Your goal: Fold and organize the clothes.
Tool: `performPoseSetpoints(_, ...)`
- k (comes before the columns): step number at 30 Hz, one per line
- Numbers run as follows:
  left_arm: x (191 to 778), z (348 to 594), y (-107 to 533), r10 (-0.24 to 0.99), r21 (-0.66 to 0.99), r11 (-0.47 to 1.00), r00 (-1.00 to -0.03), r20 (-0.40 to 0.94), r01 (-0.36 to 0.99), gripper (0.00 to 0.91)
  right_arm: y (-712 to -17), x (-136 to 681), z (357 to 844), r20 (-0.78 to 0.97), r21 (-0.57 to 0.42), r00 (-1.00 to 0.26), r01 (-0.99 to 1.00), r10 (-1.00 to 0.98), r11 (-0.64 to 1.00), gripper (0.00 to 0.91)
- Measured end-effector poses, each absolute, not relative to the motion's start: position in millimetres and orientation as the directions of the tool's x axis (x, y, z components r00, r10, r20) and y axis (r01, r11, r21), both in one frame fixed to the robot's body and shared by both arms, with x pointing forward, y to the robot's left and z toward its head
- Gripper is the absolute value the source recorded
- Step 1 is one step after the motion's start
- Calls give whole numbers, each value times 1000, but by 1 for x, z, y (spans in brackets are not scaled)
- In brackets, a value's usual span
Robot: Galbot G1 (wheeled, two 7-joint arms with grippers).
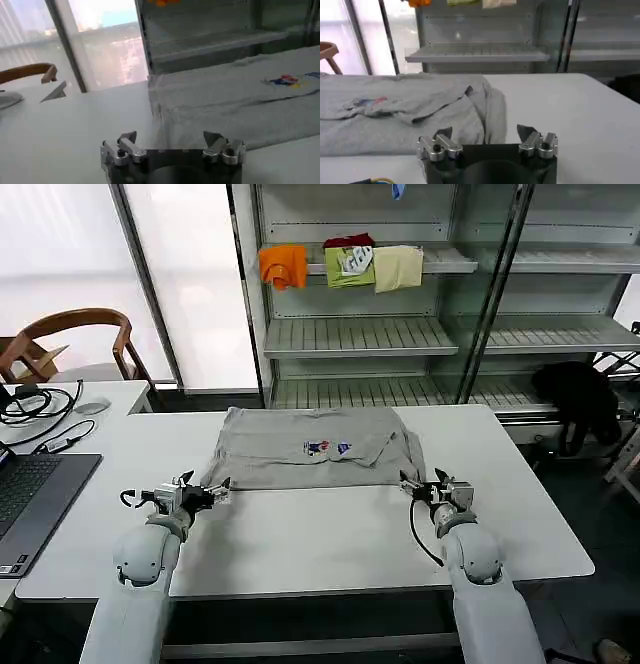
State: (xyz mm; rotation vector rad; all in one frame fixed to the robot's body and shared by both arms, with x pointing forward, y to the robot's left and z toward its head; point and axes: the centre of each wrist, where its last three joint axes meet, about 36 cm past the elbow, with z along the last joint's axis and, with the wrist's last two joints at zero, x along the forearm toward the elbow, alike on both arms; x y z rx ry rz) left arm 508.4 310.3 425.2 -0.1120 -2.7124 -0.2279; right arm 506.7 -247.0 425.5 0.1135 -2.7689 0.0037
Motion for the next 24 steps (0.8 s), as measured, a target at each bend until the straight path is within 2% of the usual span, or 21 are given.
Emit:
performPoseSetpoints(1, 509, 425, 310, 47, 140, 984, -910, 412, 114, 322, -247, 507, 424, 366, 13, -927, -82, -81, 997, 0)
performPoseSetpoints(2, 509, 424, 311, 48, 138, 984, -909, 414, 115, 222, -246, 506, 422, 370, 14, -925, -86, -85, 996, 0)
performPoseSetpoints(3, 509, 423, 311, 49, 137, 984, -908, 416, 116, 81, -246, 506, 421, 375, 15, -923, -90, -89, 996, 0)
performPoseSetpoints(5, 509, 423, 313, 54, 133, 984, -906, 419, 120, 20, -245, 506, 418, 383, 20, -919, -97, -98, 995, 0)
performPoseSetpoints(24, 506, 415, 315, 74, 113, 984, -895, 440, 137, 0, -247, 500, 412, 397, 51, -909, -116, -127, 992, 0)
